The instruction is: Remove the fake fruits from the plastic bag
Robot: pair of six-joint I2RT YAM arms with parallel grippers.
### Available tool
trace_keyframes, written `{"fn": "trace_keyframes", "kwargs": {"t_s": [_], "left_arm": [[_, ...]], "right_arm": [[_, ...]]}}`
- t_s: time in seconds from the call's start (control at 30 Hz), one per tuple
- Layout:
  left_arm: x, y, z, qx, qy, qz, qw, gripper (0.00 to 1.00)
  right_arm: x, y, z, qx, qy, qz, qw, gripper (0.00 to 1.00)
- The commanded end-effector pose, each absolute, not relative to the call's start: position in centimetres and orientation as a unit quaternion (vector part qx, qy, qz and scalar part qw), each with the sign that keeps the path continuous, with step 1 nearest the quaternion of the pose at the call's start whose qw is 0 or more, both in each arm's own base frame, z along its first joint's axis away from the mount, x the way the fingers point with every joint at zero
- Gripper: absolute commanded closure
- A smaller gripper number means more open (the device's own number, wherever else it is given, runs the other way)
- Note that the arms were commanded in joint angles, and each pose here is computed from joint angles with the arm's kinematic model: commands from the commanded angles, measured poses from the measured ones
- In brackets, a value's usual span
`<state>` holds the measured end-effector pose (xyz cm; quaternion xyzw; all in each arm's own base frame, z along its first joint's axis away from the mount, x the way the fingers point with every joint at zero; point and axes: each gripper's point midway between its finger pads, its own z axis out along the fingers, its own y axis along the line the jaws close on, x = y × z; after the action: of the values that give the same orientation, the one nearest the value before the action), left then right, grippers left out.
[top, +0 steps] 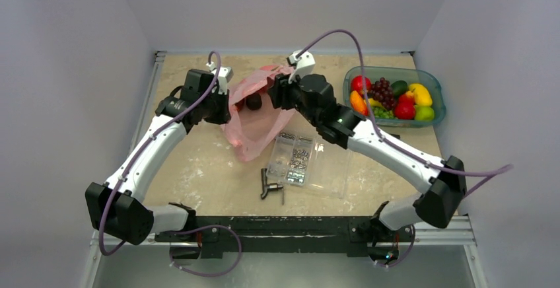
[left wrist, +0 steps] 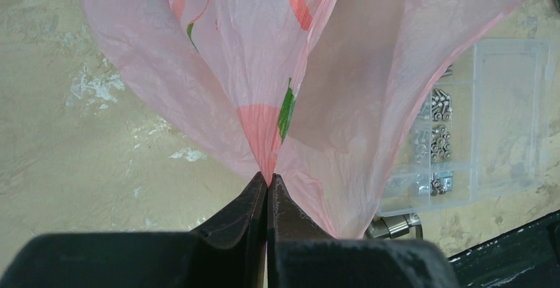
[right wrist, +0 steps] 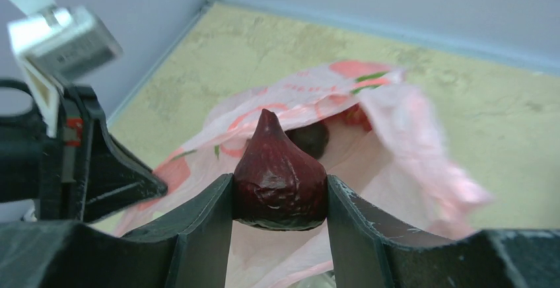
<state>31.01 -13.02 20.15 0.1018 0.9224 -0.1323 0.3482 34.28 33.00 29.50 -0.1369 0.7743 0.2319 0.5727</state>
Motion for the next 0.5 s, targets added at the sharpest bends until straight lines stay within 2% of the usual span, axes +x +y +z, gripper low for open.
{"fn": "trace_keyframes", "kwargs": {"t_s": [0.0, 0.27, 0.37, 0.47], "left_arm": [[31.3, -12.9, 21.6, 0.094, 0.913, -0.141, 0.371, 1.0], [31.2, -13.1, 21.7, 0.096, 0.912, -0.146, 0.372, 1.0], [31.1, -13.3, 21.7, 0.097, 0.911, -0.151, 0.371, 1.0], [31.1, -13.3, 21.7, 0.098, 0.911, -0.152, 0.37, 1.0]], "right_arm": [[34.8, 27.5, 34.3, -0.072, 0.743, 0.177, 0.641, 1.0], [38.7, 13.8, 32.3, 0.105, 0.751, 0.07, 0.648, 1.0], [39.7, 6.8, 29.3, 0.198, 0.749, 0.006, 0.633, 1.0], [40.7, 2.0, 24.6, 0.242, 0.774, -0.037, 0.584, 1.0]]}}
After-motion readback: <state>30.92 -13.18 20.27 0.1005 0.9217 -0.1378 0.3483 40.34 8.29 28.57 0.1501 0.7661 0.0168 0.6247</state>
